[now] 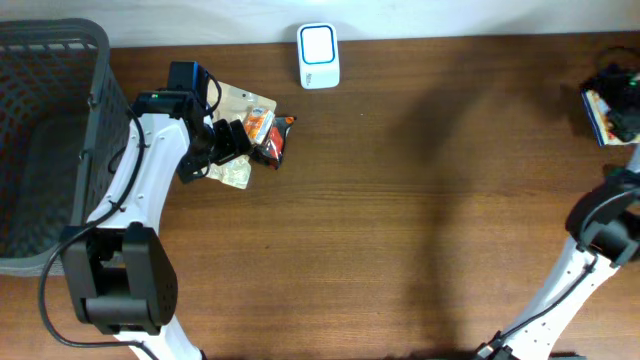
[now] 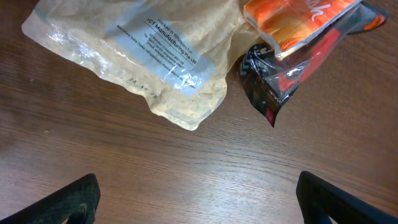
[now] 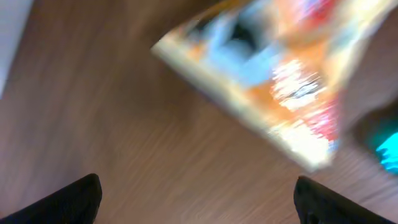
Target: Scan the item barcode
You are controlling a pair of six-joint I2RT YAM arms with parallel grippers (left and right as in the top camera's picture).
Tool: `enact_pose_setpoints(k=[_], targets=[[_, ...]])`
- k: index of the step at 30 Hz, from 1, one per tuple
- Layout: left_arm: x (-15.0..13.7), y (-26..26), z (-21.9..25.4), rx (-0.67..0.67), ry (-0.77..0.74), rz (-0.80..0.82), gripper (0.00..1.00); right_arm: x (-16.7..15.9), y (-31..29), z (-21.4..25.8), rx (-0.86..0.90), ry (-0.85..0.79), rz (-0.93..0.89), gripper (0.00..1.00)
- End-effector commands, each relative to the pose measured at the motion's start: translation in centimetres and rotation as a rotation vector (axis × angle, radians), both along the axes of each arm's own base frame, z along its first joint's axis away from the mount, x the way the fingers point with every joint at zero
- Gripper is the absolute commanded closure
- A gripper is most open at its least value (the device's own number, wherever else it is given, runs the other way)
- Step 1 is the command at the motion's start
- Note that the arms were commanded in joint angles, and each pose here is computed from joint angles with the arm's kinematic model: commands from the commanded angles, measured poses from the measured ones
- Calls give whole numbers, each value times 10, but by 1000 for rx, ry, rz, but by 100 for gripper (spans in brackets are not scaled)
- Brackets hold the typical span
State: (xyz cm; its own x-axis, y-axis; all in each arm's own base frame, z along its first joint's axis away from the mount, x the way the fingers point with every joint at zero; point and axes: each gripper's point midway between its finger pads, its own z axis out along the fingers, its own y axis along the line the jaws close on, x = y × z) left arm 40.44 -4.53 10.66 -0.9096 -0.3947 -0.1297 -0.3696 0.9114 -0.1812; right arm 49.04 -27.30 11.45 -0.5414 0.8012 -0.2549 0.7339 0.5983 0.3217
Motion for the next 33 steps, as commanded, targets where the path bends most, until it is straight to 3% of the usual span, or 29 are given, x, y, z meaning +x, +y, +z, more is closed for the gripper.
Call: enact_pose_setpoints(k=[1, 6, 11, 13, 20, 28, 33], targets=[[1, 1, 2, -6, -4, 12, 1, 9, 51, 76, 10, -132, 120, 2], [1, 1, 2, -6, -4, 12, 1, -23, 99, 142, 2, -149, 172, 2], [1, 1, 2, -6, -4, 12, 1, -85, 131, 190, -2, -100, 175, 2], [1, 1, 2, -6, -4, 12, 1, -110, 131, 193, -30, -32, 150, 2], [1, 1, 2, -6, -4, 12, 1, -139, 143, 208, -58, -33, 170, 2], [1, 1, 2, -8, -4, 12, 1, -179, 159, 180, -21, 63, 165, 2], [-5, -20, 5, -129, 18, -17, 1, -182, 159, 171, -3, 95, 164, 2]])
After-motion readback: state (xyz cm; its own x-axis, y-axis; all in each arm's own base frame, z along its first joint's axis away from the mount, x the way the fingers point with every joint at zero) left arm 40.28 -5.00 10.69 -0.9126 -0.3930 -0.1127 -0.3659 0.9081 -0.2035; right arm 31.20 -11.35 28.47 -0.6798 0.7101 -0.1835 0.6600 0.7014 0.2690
